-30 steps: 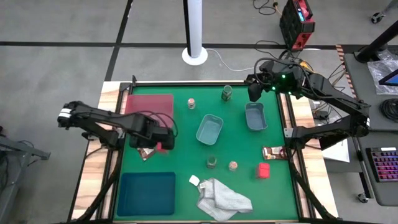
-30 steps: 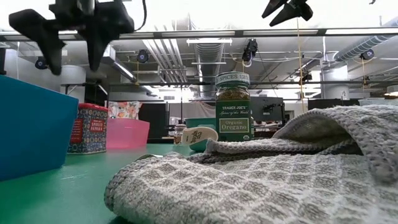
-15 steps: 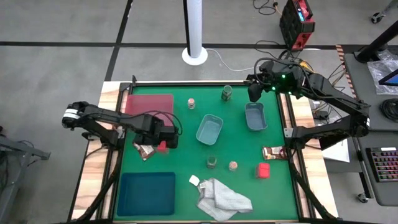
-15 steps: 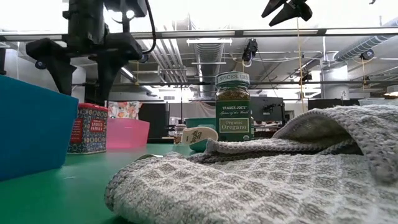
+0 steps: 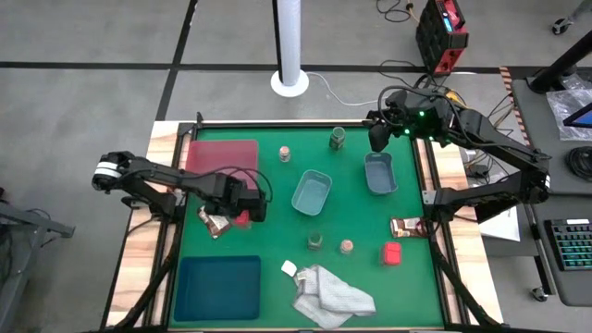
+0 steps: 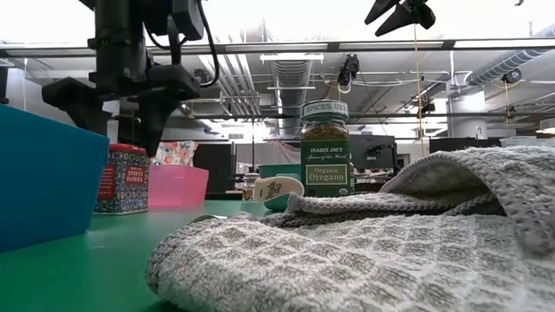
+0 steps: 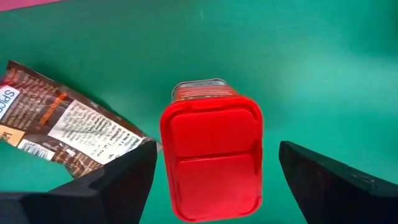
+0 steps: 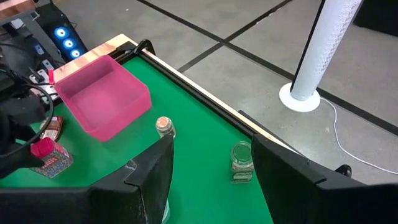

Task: Sort spices by type
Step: Put the left red seasoning can into the dark blue bin

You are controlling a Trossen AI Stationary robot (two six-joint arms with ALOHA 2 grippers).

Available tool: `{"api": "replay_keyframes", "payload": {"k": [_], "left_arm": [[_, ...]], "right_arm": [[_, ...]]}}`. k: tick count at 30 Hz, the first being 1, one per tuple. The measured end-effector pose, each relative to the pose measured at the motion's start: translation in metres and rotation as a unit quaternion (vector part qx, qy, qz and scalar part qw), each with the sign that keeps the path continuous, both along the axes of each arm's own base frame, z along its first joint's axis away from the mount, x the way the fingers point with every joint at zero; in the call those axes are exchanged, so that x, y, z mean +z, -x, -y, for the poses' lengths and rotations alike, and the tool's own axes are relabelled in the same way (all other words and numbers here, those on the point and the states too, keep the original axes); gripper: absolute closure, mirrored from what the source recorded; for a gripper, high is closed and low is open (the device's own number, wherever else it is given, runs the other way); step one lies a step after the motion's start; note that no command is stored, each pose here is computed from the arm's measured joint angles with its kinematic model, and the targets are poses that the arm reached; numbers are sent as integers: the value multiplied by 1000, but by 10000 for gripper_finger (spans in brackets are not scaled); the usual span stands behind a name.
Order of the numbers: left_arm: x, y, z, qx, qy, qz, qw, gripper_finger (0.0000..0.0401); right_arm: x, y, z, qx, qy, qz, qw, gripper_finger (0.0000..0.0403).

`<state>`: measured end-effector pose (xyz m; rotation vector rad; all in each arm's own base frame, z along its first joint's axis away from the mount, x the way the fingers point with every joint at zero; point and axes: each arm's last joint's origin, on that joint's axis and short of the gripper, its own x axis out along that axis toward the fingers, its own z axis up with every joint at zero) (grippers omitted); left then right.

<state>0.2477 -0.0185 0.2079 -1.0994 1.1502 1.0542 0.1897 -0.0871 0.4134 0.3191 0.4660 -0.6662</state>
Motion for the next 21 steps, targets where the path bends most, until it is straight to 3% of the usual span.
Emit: {"api": "replay_keyframes", "payload": {"k": [4, 15, 21], "left_arm": [[-4, 3, 0, -1, -2, -9, 1000, 96], [-20, 7, 0, -7, 15, -9, 1000, 200], [-13, 3, 2, -18, 29, 0, 999, 205]], "right_arm": [[0, 0, 0, 0, 0, 0, 1000, 197], [0, 0, 0, 0, 1, -1, 1000, 197], [0, 0, 0, 0, 3, -2, 1000, 197]]}}
